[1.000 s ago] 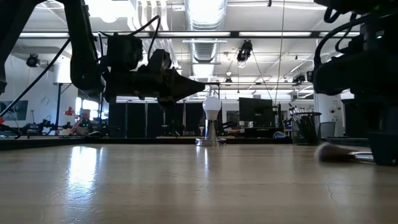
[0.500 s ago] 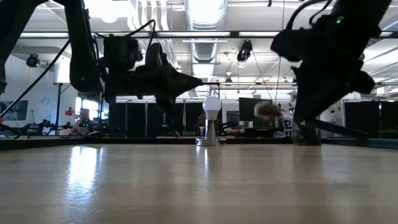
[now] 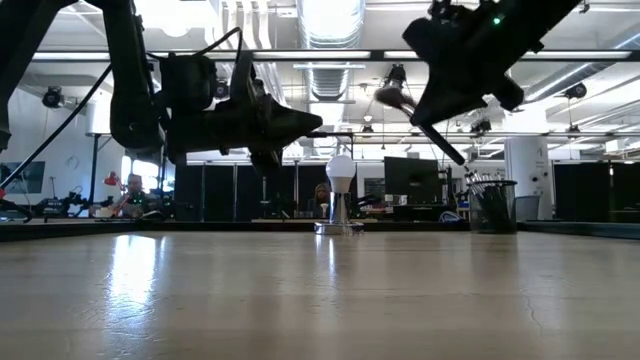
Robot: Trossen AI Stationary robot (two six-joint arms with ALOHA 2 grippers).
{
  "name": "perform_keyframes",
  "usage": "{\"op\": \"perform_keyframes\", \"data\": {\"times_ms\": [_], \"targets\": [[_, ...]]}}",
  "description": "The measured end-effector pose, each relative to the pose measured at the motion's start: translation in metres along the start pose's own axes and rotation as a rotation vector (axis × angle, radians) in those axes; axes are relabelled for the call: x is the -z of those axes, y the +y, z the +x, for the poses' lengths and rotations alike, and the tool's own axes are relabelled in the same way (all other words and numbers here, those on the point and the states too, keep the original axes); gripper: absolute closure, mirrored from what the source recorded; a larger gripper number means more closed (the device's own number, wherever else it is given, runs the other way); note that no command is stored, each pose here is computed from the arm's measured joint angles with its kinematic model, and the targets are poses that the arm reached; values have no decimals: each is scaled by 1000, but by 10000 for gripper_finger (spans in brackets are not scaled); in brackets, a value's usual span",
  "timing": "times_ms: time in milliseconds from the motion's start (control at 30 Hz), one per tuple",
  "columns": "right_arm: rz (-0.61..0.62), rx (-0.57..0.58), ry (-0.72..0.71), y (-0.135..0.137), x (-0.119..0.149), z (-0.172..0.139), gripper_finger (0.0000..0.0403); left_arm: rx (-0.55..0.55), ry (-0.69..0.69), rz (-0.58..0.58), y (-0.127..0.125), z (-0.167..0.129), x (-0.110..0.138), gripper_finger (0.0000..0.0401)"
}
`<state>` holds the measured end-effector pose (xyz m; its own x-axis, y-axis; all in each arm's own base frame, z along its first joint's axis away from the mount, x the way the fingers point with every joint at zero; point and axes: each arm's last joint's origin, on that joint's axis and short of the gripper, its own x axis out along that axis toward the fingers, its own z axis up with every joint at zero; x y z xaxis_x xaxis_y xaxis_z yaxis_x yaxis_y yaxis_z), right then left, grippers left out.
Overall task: Put items in baskets/containers
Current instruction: Put the black highlighter brush into the black pen holder
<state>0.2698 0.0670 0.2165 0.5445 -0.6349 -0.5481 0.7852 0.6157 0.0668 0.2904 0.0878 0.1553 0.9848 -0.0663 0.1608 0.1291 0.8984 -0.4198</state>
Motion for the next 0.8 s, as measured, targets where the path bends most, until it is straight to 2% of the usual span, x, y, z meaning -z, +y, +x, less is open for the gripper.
{"op": "perform_keyframes", "data": {"times_ms": [67,167,333,400,433,633,800], "targets": [[-28,-34,-25,-7,-4,3,356,0,1,9,0,0,0,401],[-87,-148,-44,-22,-9,13,356,2,4,19,0,0,1,401],[-173,-511,-131,-55,-24,39,356,9,9,37,0,-1,1,401],[-201,-589,-185,-74,-31,51,356,10,10,42,0,-1,1,401],[-209,-590,-208,-85,-36,58,355,9,10,44,0,-1,1,401],[-258,-335,-316,-152,-60,76,355,8,10,67,0,-1,1,401],[-221,-19,-421,-201,-74,66,355,7,10,88,0,-1,1,401]]}}
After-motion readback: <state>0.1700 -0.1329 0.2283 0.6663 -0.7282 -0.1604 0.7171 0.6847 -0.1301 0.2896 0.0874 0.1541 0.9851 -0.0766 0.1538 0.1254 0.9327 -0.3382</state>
